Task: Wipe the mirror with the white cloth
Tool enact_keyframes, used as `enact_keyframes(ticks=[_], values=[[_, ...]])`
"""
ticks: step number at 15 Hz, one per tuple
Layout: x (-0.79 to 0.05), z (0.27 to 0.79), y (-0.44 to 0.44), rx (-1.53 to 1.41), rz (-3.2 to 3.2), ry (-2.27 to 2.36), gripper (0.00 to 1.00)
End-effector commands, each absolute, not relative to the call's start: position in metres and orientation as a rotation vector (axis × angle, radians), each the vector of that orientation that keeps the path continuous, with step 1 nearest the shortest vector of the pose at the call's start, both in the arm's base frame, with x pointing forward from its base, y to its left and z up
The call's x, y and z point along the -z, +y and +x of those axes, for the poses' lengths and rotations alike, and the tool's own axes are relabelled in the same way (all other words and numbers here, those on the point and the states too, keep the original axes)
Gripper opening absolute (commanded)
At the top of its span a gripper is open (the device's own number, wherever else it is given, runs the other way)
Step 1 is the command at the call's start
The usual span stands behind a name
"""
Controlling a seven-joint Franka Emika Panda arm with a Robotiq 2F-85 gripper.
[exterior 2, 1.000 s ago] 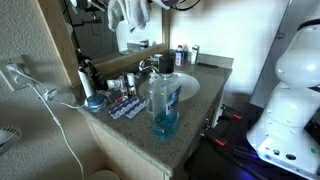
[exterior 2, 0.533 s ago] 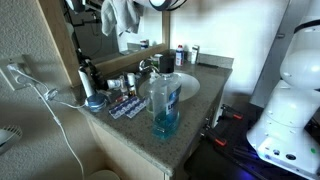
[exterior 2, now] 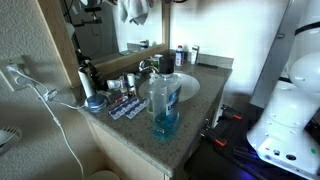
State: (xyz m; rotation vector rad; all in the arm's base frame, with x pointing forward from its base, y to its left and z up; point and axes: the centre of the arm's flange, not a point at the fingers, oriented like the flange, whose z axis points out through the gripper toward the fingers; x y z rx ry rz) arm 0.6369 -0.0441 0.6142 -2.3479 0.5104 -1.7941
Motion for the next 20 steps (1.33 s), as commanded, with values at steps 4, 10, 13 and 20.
enact_keyframes(ticks=[4,10,13,20], values=[[-0.555,0.668,-0.037,1.747,-2.435,0.63,0.03],[-0.527,0.677,-0.009,1.676,-2.495,0.567,0.03],[-0.511,0.677,0.012,1.615,-2.527,0.508,0.03],[-0.472,0.672,0.076,1.475,-2.58,0.344,0.03]])
